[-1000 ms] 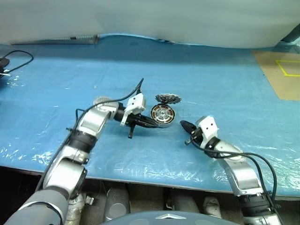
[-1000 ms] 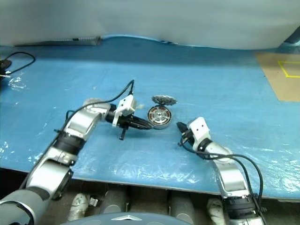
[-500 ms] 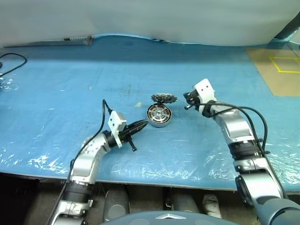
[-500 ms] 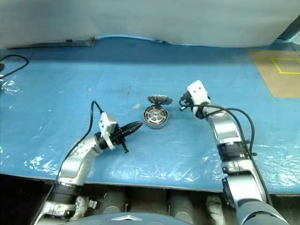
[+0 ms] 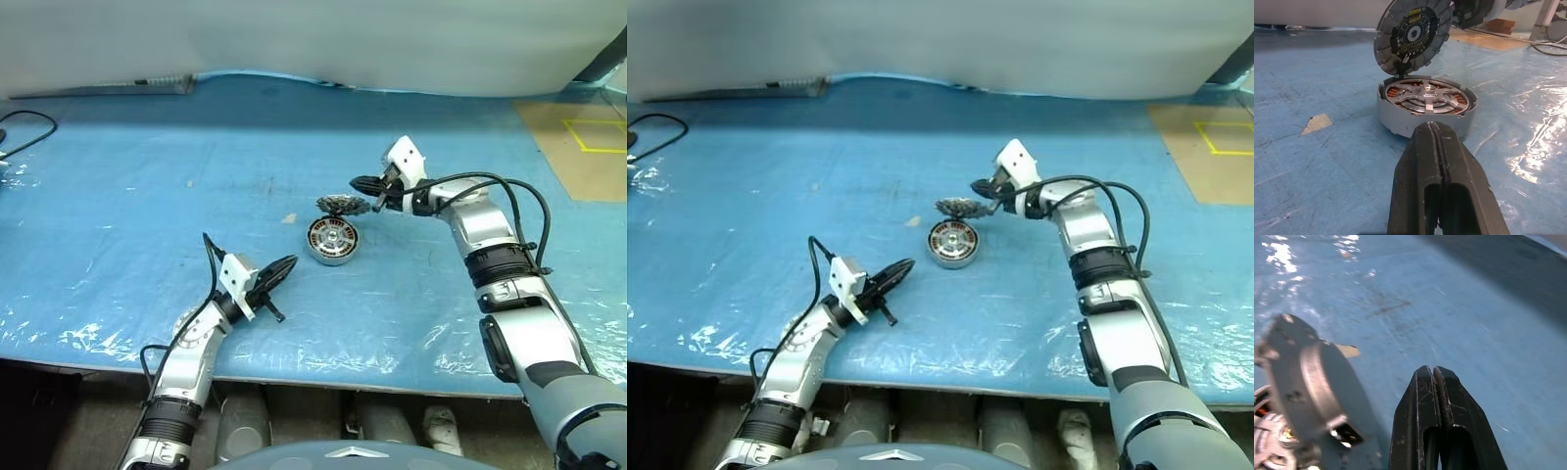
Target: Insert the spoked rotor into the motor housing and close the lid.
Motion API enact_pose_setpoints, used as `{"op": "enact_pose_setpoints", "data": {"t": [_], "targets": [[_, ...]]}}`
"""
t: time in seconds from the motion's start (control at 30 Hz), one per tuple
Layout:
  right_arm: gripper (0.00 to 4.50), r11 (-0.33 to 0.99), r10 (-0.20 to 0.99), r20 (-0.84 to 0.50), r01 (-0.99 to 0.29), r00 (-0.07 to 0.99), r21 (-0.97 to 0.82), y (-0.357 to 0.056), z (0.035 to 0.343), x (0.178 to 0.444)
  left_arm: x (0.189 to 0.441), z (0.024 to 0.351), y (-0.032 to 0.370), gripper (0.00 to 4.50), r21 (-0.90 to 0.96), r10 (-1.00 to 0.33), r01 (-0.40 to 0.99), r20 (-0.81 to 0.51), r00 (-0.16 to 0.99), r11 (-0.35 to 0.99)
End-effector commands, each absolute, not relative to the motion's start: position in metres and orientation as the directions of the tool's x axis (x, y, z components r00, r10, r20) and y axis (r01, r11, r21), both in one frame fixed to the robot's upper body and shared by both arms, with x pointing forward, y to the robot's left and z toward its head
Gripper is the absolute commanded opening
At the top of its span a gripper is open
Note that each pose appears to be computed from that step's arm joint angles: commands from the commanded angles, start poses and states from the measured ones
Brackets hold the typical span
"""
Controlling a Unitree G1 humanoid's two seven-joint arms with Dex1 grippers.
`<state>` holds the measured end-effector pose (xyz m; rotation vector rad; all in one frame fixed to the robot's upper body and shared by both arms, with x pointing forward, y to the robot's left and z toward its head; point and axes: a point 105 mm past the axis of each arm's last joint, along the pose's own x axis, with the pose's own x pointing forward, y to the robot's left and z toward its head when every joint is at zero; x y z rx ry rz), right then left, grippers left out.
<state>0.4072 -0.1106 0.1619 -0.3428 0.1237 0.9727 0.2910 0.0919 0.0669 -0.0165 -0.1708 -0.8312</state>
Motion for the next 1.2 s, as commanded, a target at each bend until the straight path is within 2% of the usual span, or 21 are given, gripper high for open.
{"op": "enact_pose_setpoints", "data": {"t": [0.03, 0.3, 0.6, 0.73, 0.93, 1.03, 1.2], "targets": [[0.0, 0.441, 0.851, -0.195, -0.865, 0.488, -0.24, -0.094, 0.183, 0.395, 0.289, 0.063, 0.094, 0.02, 0.073, -0.732, 0.732, 0.159, 0.662, 0.678], [0.0, 0.432, 0.871, -0.205, -0.895, 0.447, -0.112, -0.074, 0.143, 0.36, 0.286, 0.063, 0.086, 0.02, 0.054, -0.773, 0.774, 0.139, 0.619, 0.63], [0.0, 0.575, 0.809, -0.16, -0.818, 0.566, 0.013, -0.06, 0.111, 0.34, 0.286, 0.075, 0.082, 0.02, 0.048, -0.789, 0.792, 0.147, 0.597, 0.608], [0.0, 0.581, 0.808, -0.141, -0.813, 0.572, 0.032, -0.056, 0.116, 0.334, 0.287, 0.085, 0.082, 0.02, 0.052, -0.796, 0.799, 0.149, 0.586, 0.599], [0.0, 0.583, 0.808, -0.072, -0.811, 0.585, -0.054, -0.067, 0.147, 0.336, 0.292, 0.093, 0.085, 0.02, 0.044, -0.782, 0.785, 0.139, 0.607, 0.618], [0.6, 0.603, 0.789, -0.098, -0.795, 0.607, -0.067, -0.075, 0.144, 0.341, 0.293, 0.096, 0.085, 0.0, 0.036, -0.78, 0.784, 0.135, 0.611, 0.62], [2.3, 0.626, 0.765, -0.132, -0.776, 0.63, -0.077, -0.079, 0.131, 0.343, 0.292, 0.097, 0.086, 0.0, 0.032, -0.783, 0.786, 0.123, 0.61, 0.617]]}}
